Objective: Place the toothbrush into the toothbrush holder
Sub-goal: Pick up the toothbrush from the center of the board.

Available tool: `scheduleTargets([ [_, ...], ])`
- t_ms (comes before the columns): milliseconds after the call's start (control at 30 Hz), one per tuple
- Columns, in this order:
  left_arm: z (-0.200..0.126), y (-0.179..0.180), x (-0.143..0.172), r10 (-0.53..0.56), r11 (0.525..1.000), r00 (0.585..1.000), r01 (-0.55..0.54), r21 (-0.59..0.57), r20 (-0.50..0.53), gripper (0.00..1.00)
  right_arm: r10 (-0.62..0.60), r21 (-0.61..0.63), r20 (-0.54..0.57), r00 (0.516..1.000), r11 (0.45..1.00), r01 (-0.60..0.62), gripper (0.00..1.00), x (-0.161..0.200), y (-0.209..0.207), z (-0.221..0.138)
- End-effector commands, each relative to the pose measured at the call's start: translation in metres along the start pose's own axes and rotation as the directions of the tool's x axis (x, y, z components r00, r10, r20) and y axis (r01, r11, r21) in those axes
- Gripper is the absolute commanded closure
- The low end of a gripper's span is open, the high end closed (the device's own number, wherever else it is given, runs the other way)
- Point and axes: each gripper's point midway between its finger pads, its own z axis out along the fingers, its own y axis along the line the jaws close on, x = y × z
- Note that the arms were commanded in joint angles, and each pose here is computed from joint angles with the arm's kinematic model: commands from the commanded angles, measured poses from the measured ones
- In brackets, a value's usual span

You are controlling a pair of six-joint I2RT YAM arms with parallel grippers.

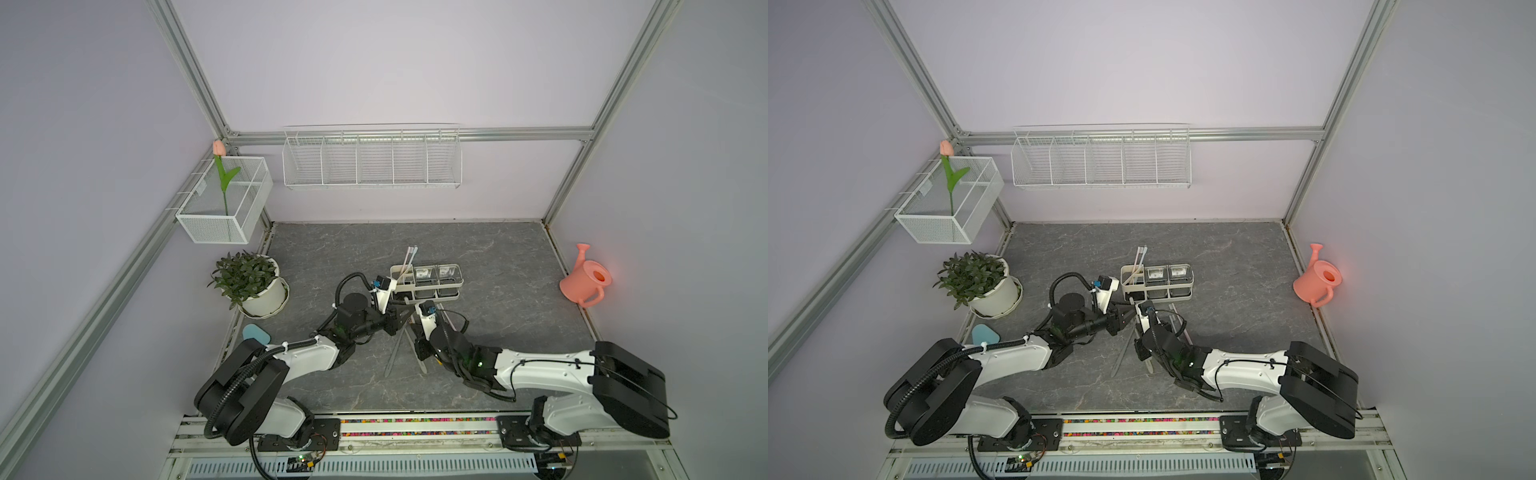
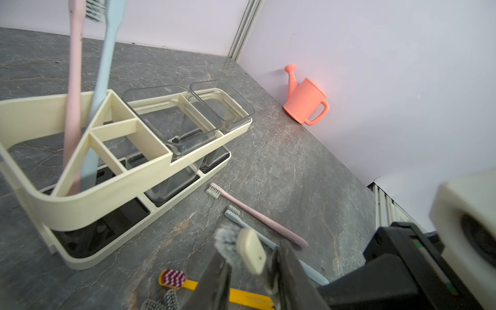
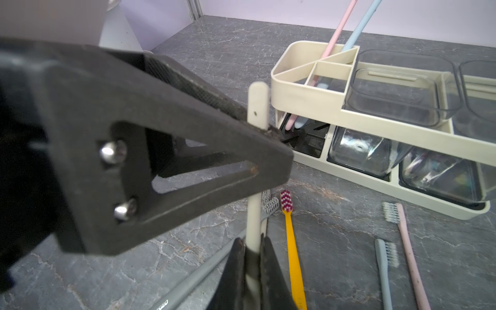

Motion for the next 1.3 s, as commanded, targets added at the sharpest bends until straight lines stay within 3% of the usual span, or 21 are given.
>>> scheduleTargets([
  [0,0.0052,-0.0058,-0.0050,-0.005,1.000,1.000,0.005,0.030,0.004,0.68,0.035,0.014,0.073,0.997,0.999,-0.036,0.93,-0.0190,-0.0039,-0.0037],
  [467,0.0095,-0.0108,-0.0022,-0.018,0.997,1.000,0.019,0.068,-0.014,0.73,0.032,-0.018,0.086,0.996,0.999,-0.030,0.93,-0.0194,0.0011,-0.0021],
  [933,0.0068,-0.0080,-0.0045,-0.009,0.999,1.000,0.009,0.041,-0.003,1.00,0.050,-0.037,0.078,0.996,0.998,-0.048,0.93,-0.0150,0.0045,0.0018],
  [1267,0.0054,-0.0070,-0.0052,-0.007,0.999,1.000,0.007,0.033,0.001,1.00,0.062,-0.044,0.076,0.995,0.997,-0.059,0.90,-0.0136,0.0050,0.0027],
])
